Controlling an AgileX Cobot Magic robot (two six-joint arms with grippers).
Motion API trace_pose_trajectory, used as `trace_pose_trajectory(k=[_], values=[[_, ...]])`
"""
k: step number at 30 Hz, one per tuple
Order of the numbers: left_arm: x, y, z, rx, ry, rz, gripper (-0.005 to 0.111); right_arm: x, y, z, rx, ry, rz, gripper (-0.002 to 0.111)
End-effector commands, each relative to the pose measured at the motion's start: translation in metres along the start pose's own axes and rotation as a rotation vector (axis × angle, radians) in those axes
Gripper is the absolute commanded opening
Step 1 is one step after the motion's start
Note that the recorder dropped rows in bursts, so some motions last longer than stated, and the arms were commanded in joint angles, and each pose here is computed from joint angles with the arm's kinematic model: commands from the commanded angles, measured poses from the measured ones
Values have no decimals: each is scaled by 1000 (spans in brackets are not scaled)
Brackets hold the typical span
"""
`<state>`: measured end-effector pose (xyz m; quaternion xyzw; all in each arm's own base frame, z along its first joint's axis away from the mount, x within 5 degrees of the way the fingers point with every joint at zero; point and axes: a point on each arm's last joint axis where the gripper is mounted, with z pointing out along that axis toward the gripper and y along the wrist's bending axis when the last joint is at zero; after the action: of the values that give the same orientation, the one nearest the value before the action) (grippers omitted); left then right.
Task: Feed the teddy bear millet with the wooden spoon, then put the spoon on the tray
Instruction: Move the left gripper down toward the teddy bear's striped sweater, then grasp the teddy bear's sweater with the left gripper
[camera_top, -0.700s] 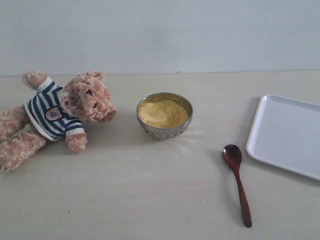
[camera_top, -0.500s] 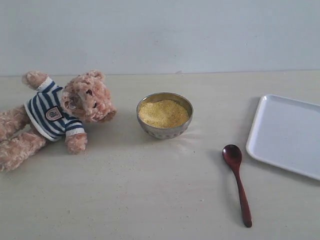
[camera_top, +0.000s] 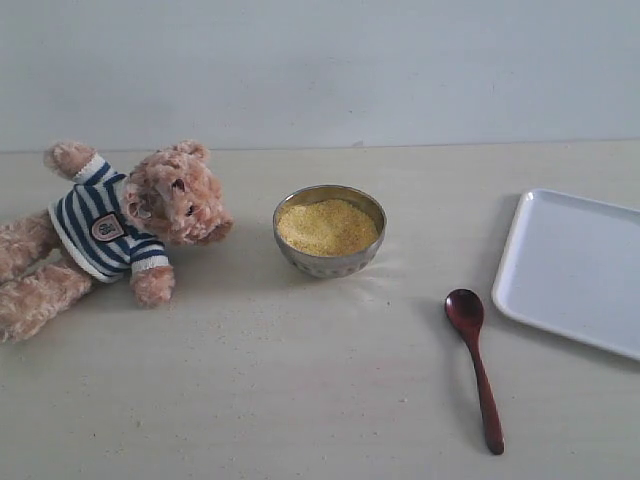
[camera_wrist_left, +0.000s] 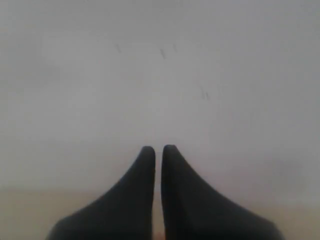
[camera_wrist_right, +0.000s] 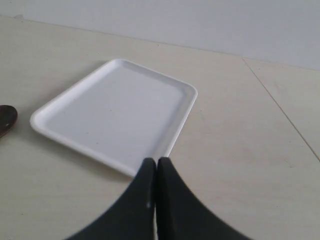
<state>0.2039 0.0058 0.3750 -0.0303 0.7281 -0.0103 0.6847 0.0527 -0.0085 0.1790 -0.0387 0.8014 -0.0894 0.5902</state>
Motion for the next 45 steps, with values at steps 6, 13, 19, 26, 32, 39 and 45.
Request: trace_pose_trajectory(k=[6, 13, 19, 26, 32, 39, 45], values=[[7, -20, 126, 419, 849, 345, 5, -1, 0, -1, 0, -10, -3, 0], [40, -20, 151, 729, 980, 587, 5, -1, 0, -1, 0, -10, -3, 0], [71, -13, 168, 814, 1021, 746, 12, -1, 0, -1, 0, -10, -3, 0], [78, -6, 175, 768, 1042, 814, 94, -1, 0, -1, 0, -10, -3, 0], [76, -8, 186, 673, 949, 756, 110, -1, 0, -1, 0, -10, -3, 0], [101, -4, 208, 683, 914, 840, 110, -1, 0, -1, 0, -10, -3, 0], [142, 7, 223, 748, 1010, 986, 110, -1, 0, -1, 0, -10, -3, 0]])
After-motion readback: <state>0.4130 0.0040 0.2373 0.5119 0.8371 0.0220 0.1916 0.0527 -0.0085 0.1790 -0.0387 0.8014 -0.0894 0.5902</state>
